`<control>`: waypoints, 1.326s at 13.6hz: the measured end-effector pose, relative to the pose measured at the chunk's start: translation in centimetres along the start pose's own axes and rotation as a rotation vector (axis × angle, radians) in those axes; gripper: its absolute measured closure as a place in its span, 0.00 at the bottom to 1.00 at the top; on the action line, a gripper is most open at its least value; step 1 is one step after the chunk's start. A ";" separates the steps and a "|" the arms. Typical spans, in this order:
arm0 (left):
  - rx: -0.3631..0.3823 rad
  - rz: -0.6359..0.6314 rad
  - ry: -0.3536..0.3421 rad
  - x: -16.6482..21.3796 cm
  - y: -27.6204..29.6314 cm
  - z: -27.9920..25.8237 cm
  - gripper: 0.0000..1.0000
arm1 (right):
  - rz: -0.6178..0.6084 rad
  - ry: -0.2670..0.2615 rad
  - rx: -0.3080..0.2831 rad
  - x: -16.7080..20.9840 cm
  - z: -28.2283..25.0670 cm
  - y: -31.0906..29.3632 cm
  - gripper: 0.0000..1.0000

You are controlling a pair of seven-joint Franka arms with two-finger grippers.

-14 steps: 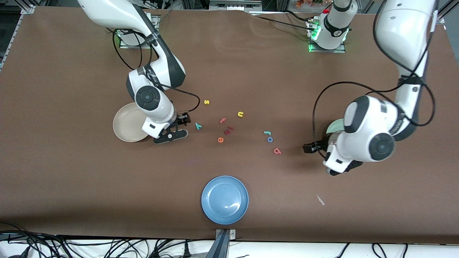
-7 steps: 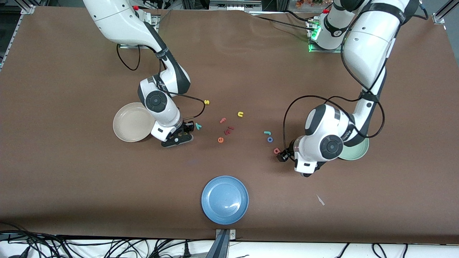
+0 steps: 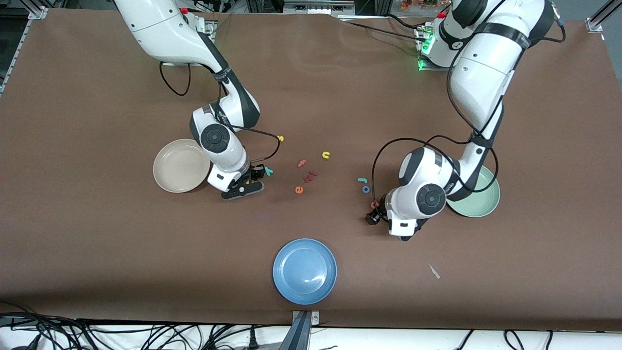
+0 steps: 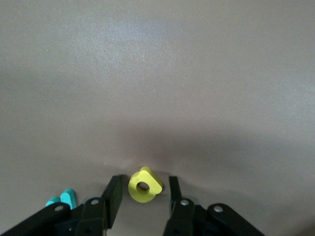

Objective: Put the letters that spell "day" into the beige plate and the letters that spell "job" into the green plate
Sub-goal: 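Grasp the yellow a and pink b with the right and left grippers, then place the right gripper's yellow a and left gripper's pink b on their plates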

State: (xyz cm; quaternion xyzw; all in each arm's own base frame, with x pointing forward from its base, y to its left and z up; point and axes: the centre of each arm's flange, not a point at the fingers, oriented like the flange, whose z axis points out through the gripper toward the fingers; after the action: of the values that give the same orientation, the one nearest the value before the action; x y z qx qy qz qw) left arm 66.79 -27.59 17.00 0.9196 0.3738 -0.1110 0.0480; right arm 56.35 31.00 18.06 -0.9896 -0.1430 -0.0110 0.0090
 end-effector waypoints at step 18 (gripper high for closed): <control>0.129 0.083 -0.030 4.2 -5.2 -9.4 0.74 | 0.073 -0.153 -0.114 -6.5 -4.2 19.1 0.69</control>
State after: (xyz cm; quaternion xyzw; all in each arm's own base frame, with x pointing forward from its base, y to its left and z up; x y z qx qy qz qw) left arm 67.70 -19.43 25.10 0.9338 0.3265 -0.1464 -0.0014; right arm 55.47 10.81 21.81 -0.9910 -0.1064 0.0566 -0.0580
